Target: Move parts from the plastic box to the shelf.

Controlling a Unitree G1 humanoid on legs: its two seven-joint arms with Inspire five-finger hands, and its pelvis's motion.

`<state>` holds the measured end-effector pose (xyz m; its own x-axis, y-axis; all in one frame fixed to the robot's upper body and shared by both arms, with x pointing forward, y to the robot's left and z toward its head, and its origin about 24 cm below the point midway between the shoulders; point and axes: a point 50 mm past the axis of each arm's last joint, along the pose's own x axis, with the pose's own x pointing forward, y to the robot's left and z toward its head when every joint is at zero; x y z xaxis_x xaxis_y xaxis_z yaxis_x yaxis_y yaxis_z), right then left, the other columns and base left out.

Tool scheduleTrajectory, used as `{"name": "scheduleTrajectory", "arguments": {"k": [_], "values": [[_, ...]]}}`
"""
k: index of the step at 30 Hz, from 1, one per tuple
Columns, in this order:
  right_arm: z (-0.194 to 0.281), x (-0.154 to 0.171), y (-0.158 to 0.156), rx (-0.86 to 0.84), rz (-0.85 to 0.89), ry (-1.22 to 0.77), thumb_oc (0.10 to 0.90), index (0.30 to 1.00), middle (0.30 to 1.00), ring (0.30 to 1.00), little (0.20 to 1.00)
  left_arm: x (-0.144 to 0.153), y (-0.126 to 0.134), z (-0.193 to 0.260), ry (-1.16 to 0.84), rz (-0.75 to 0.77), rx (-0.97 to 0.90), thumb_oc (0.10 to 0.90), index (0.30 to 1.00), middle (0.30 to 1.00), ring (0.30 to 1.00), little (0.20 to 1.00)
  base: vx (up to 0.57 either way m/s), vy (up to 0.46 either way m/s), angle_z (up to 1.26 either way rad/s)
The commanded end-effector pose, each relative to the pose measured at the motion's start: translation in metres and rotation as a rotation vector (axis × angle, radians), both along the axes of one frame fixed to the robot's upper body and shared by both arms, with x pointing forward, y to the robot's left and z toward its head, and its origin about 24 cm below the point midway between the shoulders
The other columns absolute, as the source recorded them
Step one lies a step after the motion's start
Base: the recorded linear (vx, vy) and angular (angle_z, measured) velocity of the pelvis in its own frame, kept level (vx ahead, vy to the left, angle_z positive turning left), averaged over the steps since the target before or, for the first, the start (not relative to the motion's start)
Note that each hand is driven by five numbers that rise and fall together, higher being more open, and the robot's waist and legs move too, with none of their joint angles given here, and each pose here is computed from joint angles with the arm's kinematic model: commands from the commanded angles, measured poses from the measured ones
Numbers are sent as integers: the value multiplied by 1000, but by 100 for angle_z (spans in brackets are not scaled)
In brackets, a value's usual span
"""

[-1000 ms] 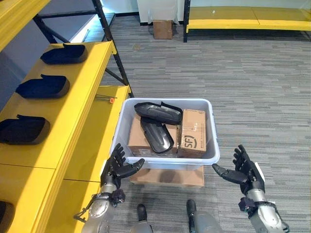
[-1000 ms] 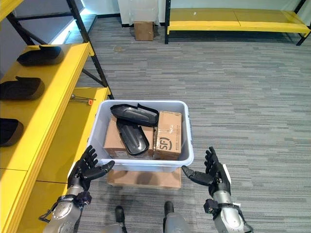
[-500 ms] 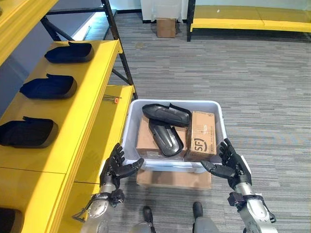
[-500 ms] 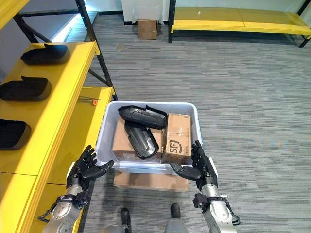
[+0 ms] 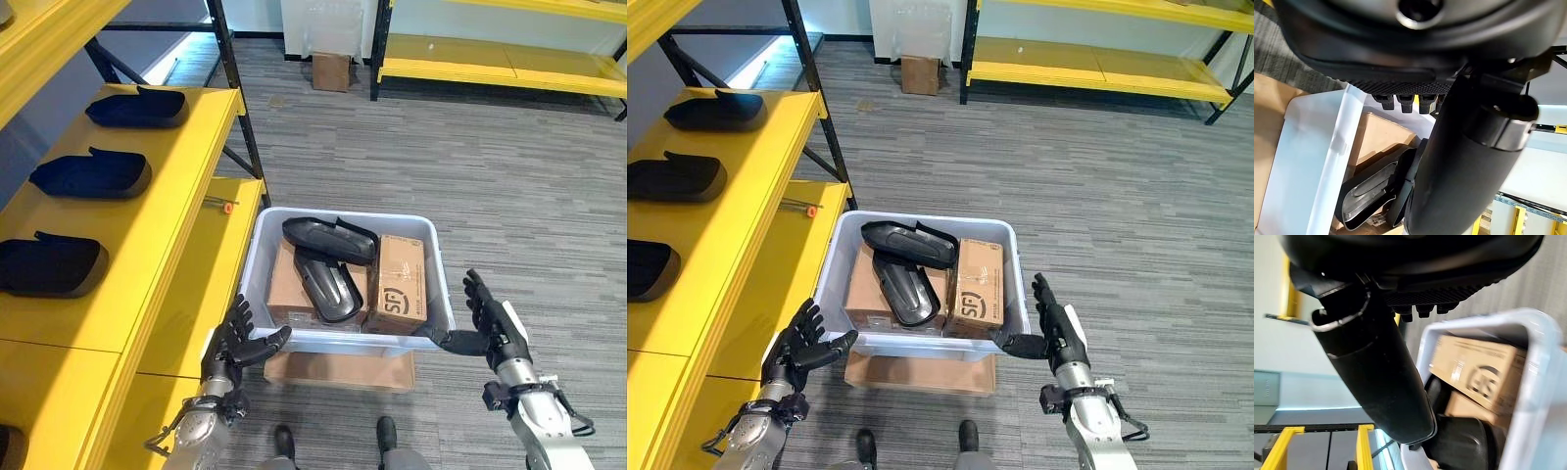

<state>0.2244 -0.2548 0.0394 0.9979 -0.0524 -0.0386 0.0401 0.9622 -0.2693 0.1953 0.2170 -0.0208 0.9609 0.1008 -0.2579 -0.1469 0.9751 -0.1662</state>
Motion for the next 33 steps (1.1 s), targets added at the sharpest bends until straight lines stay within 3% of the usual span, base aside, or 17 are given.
{"name": "scheduleTrajectory", "arguments": {"k": [1,14,33], "values": [[65,23,-4,-134,38,-297,900,1000,1000,1000,1000,20,15,43,-197,-68,81,900,1000,1000,1000,1000,8,-32,18],[117,73,-1,-443,132,-347,900,1000,1000,1000,1000,27,12,48,-200,-151,102,900,1000,1000,1000,1000,-58,-30,15],[160,105,18,-627,220,-387,900,1000,1000,1000,1000,29,10,49,-202,-149,99,900,1000,1000,1000,1000,-42,-5,1]]}}
